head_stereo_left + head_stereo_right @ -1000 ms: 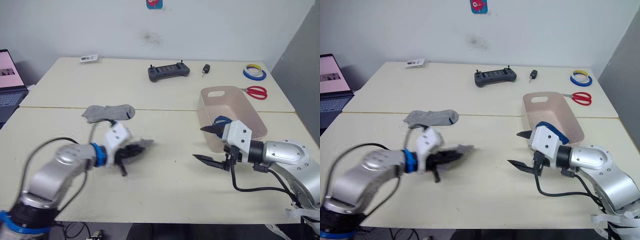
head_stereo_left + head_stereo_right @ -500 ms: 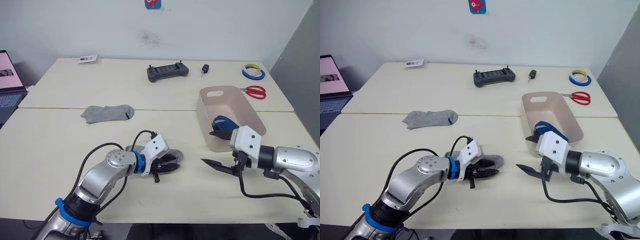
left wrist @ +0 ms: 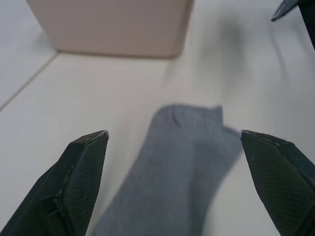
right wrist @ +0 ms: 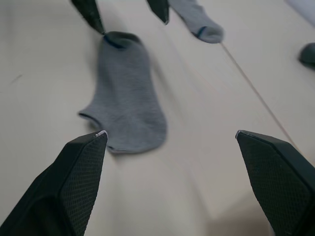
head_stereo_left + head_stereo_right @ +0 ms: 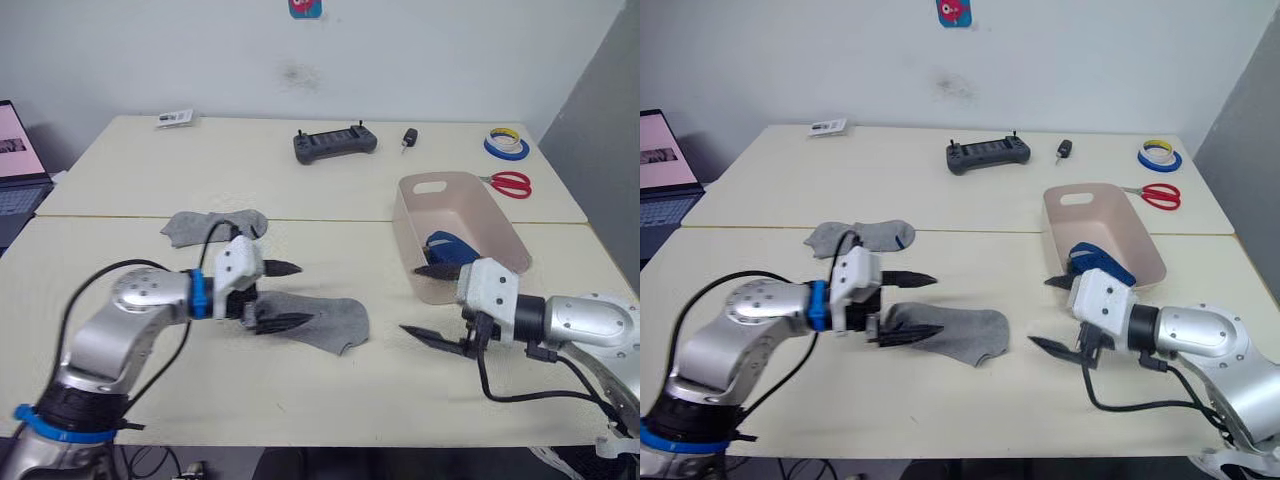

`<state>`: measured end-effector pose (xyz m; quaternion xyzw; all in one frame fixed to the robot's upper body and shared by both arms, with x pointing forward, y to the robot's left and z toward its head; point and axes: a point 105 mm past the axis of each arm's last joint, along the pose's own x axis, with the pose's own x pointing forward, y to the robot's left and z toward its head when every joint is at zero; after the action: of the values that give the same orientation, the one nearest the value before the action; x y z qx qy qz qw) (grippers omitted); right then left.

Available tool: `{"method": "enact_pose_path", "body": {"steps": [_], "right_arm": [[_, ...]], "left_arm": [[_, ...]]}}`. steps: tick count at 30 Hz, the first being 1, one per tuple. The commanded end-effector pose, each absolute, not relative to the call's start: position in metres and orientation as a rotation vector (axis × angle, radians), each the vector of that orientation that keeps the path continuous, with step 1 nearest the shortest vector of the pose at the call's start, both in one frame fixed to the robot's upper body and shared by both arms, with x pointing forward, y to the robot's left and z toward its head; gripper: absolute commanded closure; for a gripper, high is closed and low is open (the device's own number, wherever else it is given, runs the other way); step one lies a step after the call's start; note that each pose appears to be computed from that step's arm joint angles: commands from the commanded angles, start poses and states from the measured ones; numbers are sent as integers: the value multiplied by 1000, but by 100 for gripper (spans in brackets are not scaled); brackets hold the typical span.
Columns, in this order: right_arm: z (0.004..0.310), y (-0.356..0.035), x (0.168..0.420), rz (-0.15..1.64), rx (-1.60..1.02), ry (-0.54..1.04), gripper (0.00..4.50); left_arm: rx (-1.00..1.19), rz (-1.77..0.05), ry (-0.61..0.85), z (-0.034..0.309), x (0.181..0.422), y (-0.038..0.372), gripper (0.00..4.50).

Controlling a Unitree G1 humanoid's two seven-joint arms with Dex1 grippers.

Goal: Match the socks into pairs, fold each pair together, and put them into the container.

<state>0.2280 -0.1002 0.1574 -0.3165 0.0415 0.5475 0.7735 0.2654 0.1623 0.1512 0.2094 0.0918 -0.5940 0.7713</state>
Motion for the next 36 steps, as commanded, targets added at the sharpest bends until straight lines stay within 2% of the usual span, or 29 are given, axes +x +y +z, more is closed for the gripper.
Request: {"method": "enact_pose_path", "body": {"steps": [1,6,12,16,22,26,36], "right_arm": [[140,-80,216,1284,-828,23,0],[111,-58,221,1310,-948,-62,0],[88,-39,235,1282,-1018,-112,0],[85,-34,248,1234,-1046,-140,92],[87,-32,249,1241,-1056,-168,312],[93,-35,244,1264,-1043,-194,448],[98,-58,239,1317,-1002,-137,448]], "left_arm": [[533,-1370,195,153,250,174,5],[530,-1407,227,150,236,187,5],[588,-1373,246,151,236,205,5],[645,-1319,260,151,242,219,0],[677,-1262,256,149,252,230,0],[817,-1261,261,143,259,241,0],[1033,-1378,45,133,277,211,0]]}}
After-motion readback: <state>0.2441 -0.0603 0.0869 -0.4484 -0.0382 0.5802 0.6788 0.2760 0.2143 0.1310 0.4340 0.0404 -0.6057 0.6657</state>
